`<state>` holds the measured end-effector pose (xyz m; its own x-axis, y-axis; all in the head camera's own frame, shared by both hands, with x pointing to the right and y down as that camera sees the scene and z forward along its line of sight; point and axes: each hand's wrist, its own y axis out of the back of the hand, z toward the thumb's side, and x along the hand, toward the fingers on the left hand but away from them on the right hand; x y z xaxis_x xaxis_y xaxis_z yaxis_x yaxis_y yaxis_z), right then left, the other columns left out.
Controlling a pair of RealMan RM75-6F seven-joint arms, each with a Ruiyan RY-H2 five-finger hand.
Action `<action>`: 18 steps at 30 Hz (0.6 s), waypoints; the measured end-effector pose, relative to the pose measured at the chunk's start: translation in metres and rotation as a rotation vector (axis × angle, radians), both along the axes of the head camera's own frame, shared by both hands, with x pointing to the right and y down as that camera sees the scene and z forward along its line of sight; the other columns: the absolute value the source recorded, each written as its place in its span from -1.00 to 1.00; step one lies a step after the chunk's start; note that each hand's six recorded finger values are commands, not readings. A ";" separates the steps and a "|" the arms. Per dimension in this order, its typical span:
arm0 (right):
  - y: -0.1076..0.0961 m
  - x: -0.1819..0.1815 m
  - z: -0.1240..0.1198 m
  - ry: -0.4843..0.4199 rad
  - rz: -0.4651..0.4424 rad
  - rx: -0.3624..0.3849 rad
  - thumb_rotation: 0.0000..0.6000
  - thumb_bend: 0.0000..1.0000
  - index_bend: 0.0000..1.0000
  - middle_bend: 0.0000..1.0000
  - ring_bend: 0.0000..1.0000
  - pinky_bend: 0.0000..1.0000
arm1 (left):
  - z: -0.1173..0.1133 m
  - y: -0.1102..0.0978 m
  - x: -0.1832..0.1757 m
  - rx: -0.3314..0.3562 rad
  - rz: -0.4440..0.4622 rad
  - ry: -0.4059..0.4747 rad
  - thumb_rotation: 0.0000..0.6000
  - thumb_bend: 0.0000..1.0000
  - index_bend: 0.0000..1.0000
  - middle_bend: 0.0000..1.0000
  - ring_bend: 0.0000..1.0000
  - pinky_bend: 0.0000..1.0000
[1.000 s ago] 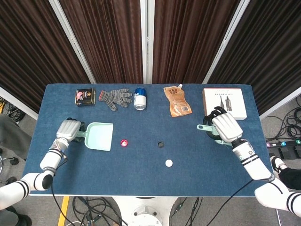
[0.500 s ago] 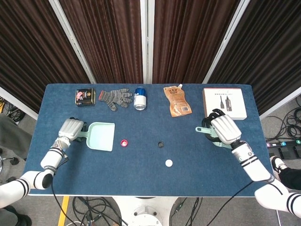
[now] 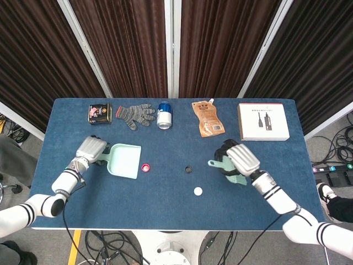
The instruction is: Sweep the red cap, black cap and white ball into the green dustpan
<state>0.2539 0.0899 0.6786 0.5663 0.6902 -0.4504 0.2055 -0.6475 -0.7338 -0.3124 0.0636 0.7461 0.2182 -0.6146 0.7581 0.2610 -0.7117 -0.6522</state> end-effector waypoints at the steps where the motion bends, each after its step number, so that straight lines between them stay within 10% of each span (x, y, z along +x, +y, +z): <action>1: 0.005 -0.011 0.005 -0.027 -0.012 -0.018 1.00 -0.05 0.44 0.29 -0.35 -0.67 | -0.001 0.000 0.002 0.000 0.006 0.000 1.00 -0.24 0.10 0.02 -0.32 -0.51; 18: 0.033 -0.087 0.019 -0.187 0.003 -0.078 1.00 -0.05 0.47 0.29 -0.34 -0.76 | -0.006 0.005 0.027 -0.018 0.091 0.023 1.00 -0.24 0.10 0.02 -0.32 -0.50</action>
